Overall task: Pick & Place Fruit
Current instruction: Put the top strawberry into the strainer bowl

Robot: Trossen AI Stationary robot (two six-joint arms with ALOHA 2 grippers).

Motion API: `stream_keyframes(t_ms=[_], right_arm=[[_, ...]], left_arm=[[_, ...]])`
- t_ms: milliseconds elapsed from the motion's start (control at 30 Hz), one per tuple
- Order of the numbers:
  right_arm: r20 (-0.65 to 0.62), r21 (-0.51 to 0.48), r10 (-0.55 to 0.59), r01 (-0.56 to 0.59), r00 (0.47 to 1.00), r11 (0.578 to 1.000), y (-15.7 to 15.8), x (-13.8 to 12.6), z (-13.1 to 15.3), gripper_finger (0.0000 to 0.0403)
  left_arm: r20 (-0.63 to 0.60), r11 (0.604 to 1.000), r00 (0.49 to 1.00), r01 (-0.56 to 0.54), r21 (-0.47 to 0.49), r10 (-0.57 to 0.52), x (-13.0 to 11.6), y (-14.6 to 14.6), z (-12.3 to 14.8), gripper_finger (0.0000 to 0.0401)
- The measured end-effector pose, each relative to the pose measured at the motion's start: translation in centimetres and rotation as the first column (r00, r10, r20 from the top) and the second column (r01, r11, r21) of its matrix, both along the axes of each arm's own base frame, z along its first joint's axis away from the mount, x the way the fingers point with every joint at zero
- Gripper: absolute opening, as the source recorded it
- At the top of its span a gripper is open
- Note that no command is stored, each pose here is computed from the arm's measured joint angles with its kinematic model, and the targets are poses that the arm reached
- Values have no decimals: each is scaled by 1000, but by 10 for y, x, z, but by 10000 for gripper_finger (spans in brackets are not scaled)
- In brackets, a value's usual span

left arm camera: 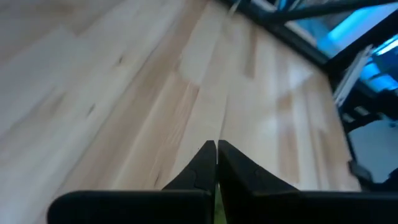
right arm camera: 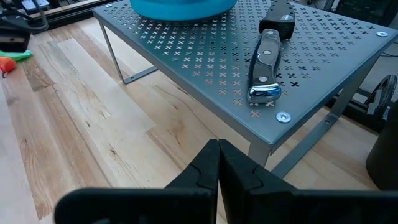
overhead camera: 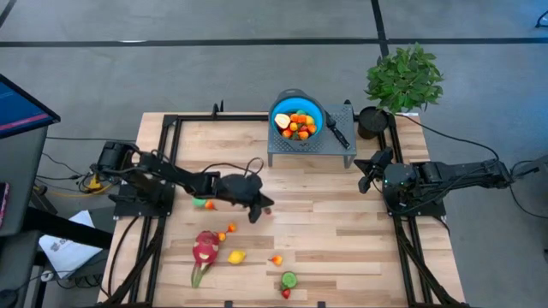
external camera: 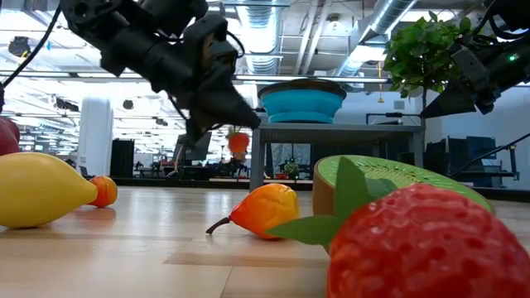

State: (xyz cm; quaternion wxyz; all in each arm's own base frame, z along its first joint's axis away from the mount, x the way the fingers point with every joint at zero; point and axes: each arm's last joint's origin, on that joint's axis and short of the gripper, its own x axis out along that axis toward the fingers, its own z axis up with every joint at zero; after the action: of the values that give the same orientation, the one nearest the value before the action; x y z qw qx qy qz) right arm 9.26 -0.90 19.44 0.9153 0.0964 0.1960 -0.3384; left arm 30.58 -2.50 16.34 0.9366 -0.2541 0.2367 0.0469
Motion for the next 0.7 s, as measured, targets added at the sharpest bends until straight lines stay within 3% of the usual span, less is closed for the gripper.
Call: stream_keyframes(t_ms=[300,700], right_arm=[[0,0,0,0,1000,1000,0,0,0,0],[0,0,0,0,1000,1000,0,0,0,0]], left_arm=[[200,998,979,39,44,-47,8,23,18,1],[375,962,920,6,274,-112,34,56,72,1]])
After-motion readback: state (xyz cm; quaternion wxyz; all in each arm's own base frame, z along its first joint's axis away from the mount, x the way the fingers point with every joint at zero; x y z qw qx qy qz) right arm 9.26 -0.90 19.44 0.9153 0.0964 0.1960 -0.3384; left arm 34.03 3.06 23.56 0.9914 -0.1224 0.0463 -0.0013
